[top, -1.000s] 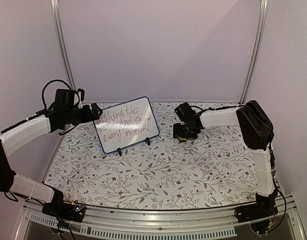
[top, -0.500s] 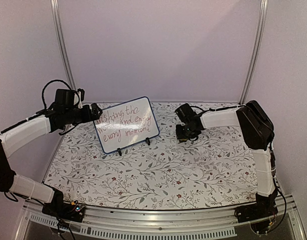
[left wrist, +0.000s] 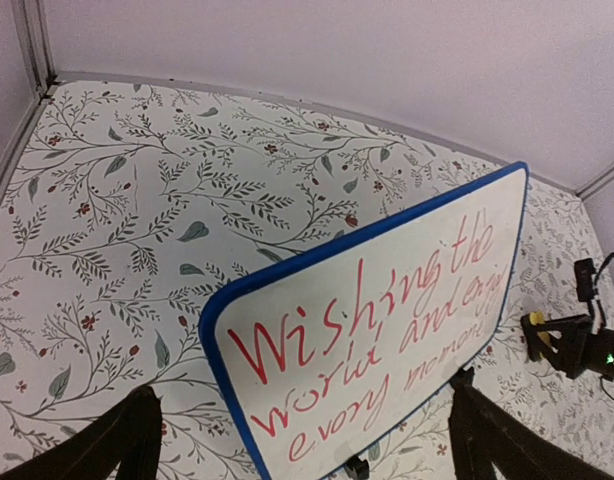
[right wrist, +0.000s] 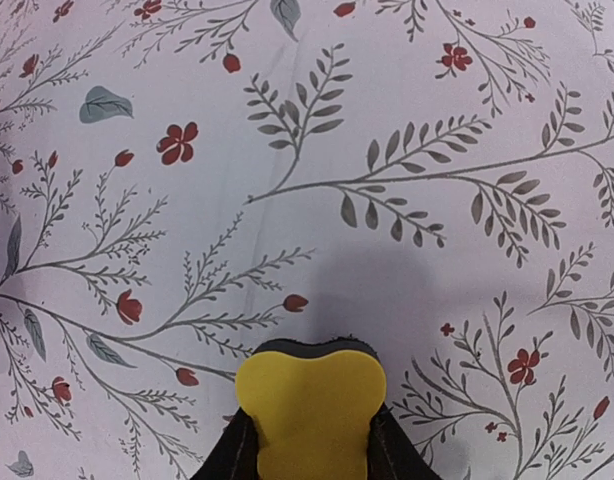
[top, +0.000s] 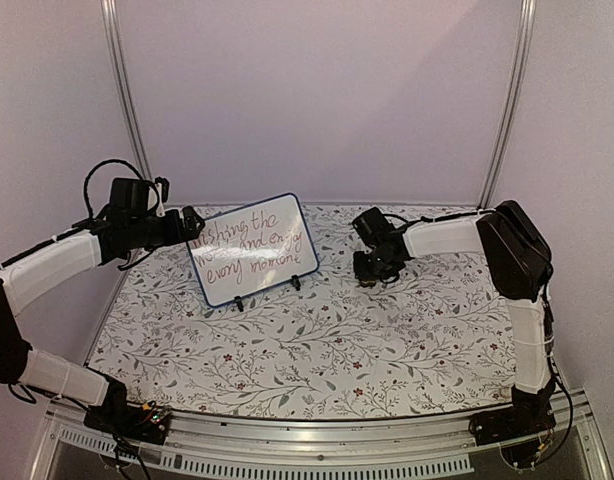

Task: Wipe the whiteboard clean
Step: Pick up the whiteboard eraser from the center of the board.

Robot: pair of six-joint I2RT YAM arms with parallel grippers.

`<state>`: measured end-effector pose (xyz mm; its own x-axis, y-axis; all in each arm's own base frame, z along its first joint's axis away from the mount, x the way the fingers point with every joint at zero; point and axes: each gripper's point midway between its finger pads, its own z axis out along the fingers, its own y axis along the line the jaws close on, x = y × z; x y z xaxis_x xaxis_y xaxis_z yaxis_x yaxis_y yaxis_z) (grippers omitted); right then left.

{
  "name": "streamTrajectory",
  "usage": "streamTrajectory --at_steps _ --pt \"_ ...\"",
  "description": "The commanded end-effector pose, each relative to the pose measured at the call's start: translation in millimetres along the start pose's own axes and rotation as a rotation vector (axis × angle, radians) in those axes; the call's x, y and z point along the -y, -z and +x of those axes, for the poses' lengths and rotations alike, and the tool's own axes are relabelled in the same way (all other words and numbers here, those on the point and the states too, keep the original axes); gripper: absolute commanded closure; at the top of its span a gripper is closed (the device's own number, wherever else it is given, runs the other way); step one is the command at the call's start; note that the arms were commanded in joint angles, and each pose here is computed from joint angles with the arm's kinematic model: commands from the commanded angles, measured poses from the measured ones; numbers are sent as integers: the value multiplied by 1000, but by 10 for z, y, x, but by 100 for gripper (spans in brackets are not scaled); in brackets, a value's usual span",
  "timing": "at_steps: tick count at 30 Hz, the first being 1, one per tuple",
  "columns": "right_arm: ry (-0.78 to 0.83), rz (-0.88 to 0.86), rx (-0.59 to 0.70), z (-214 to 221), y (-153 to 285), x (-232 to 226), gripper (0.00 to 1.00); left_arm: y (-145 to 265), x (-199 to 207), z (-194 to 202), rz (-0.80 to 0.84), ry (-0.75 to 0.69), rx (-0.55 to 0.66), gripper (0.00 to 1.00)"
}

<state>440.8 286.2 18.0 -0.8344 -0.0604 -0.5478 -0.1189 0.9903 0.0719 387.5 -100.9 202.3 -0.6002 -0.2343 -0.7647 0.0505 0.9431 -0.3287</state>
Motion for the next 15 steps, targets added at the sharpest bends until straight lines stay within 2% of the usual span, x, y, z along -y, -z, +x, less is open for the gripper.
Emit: streamTrajectory --at_steps 1,11,15 --pt "37 -19 -27 85 226 -56 82 -7 -24 -2 5 10 9 0" --pt "124 -217 90 23 1024 -301 84 44 160 39 57 13 -7 0" --pt "122 -248 143 10 1342 -229 83 236 253 163 -23 66 38 0"
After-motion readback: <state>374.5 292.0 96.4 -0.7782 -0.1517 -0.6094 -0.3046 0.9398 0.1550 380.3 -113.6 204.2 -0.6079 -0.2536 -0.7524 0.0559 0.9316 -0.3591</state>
